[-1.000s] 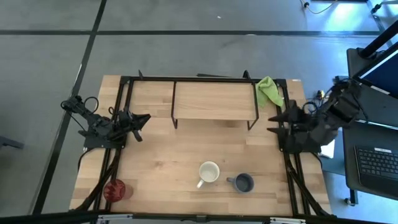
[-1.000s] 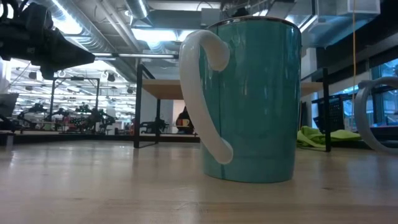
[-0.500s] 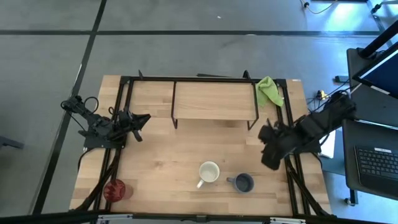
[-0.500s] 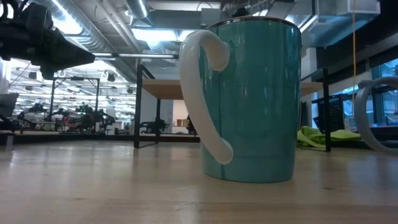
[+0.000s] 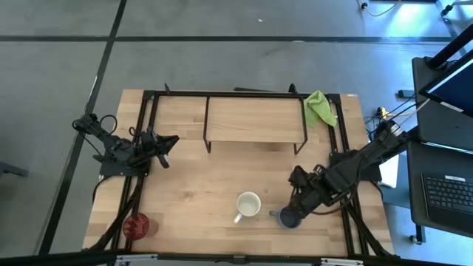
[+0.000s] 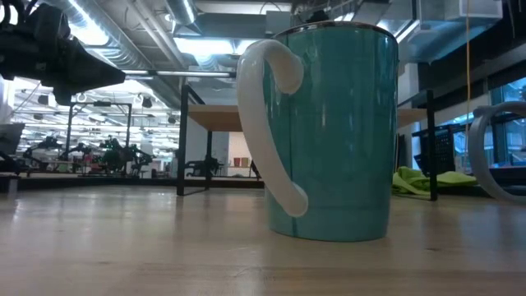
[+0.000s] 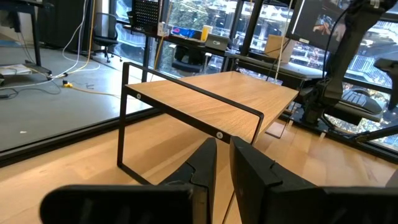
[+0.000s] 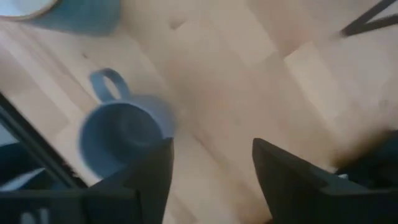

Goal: Stack small to large cups/mugs on shelf
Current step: Put the blue mug on the shelf

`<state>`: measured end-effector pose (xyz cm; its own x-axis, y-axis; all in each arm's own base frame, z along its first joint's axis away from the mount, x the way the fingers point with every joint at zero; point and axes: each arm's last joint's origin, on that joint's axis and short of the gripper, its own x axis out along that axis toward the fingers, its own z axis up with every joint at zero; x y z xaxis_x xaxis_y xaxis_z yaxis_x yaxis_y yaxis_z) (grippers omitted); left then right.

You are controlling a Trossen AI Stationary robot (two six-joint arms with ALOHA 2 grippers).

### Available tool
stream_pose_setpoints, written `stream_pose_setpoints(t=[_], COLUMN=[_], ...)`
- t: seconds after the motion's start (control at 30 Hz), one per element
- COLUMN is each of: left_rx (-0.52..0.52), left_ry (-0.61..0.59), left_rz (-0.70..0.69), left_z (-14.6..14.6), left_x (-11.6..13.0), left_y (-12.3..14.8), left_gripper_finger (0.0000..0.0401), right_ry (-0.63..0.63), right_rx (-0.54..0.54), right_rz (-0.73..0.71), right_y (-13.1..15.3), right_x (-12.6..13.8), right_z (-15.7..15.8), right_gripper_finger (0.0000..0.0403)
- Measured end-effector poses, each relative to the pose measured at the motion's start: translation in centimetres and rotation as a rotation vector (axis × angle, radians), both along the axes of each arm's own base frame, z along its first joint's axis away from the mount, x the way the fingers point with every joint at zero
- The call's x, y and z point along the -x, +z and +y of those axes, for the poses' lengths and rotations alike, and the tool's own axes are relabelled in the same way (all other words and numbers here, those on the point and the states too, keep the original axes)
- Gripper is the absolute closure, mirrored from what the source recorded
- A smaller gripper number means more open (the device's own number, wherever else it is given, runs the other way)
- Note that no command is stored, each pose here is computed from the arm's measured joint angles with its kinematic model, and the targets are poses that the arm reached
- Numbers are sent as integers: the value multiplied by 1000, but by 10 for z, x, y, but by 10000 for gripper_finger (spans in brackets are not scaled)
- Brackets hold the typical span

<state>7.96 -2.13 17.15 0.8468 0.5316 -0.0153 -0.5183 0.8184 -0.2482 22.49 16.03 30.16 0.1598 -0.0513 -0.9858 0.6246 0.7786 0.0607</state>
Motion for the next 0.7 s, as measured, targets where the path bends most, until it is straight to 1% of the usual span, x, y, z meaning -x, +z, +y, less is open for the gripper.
stream_pose_setpoints(t=[0.1, 0.23, 0.33, 0.5, 0.7], left_rx=[0, 0, 0, 0, 0], left_ry=[-1, 0, -1, -1, -1], left_rz=[0, 0, 0, 0, 0], left_z=[0, 0, 0, 0, 0], left_x=[0, 0, 0, 0, 0], left_y=[0, 0, 0, 0, 0], left_gripper_finger=[360, 360, 360, 360, 360], right_ry=[-69, -123, -107, -50, -48], right_rx=[-34, -33, -23, -52, -14], right_rz=[26, 87, 113, 82, 121], right_y=[-6, -15, -22, -34, -51], right_x=[-4, -5, -3, -2, 1], right_z=[5, 11, 20, 46, 64], right_gripper_finger=[145, 132, 131, 131, 131])
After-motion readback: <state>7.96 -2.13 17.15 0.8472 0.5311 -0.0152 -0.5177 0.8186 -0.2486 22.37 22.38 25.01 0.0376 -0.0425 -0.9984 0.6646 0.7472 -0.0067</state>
